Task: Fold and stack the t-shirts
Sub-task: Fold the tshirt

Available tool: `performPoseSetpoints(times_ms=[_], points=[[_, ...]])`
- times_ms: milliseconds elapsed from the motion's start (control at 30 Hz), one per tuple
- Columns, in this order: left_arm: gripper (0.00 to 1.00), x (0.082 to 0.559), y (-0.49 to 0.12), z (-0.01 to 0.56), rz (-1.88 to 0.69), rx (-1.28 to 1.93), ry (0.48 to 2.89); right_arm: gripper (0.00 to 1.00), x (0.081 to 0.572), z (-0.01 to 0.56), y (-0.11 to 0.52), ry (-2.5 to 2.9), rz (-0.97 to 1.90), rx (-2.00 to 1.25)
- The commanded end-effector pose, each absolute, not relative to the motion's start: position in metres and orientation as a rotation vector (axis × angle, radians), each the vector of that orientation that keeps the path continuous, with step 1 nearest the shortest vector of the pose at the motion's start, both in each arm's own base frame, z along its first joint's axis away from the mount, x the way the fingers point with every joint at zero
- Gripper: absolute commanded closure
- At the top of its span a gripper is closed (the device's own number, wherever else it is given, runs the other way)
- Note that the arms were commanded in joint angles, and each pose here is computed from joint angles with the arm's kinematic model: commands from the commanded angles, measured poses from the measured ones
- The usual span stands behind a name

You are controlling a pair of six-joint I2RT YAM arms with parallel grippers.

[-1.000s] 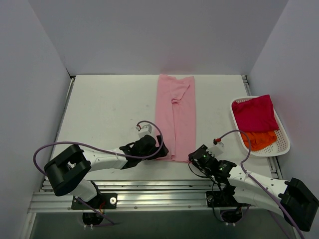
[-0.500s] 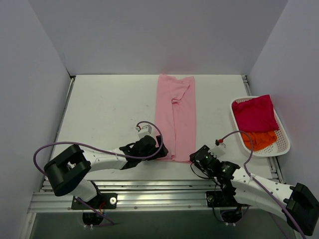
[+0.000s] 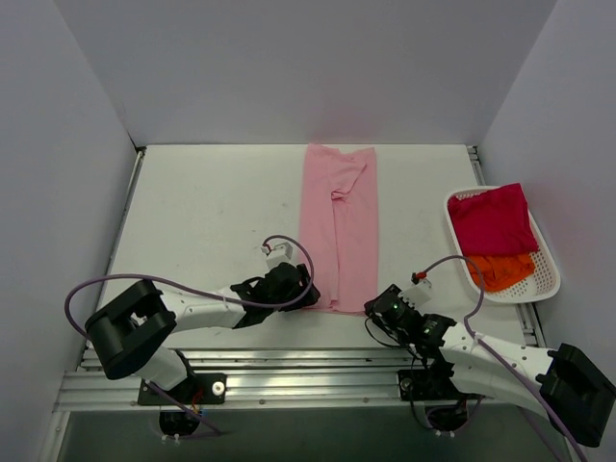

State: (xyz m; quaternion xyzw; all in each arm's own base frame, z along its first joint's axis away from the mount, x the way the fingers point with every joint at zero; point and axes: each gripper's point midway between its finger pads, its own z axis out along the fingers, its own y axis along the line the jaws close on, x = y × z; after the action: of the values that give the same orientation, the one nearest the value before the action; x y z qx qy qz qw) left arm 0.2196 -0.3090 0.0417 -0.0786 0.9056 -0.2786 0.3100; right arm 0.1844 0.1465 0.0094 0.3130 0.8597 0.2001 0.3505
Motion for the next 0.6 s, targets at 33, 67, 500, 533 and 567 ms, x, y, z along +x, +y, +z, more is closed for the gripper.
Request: performPoseSetpoints(times_ms=[33, 67, 500, 533, 567], points=[[0.39, 0.219, -0.312, 0.039, -0.741, -0.196, 2.387, 0.74, 0.176, -0.003, 0.136, 2.259, 0.451, 0.804], [0.44, 0.220, -0.313, 0.040, -0.747, -0.195, 2.380, 0.75, 0.176, -0.002, 0.136, 2.257, 0.451, 0.802], [0.98, 0.219, -0.307, 0.036, -0.729, -0.207, 2.384, 1.00, 0.176, 0.006, 0.130, 2.242, 0.435, 0.798], [0.98, 0.218, -0.303, 0.035, -0.717, -0.214, 2.386, 1.00, 0.176, 0.006, 0.129, 2.239, 0.430, 0.803], [0.98, 0.216, -0.297, 0.034, -0.696, -0.225, 2.391, 1.00, 0.175, 0.006, 0.128, 2.242, 0.425, 0.803]])
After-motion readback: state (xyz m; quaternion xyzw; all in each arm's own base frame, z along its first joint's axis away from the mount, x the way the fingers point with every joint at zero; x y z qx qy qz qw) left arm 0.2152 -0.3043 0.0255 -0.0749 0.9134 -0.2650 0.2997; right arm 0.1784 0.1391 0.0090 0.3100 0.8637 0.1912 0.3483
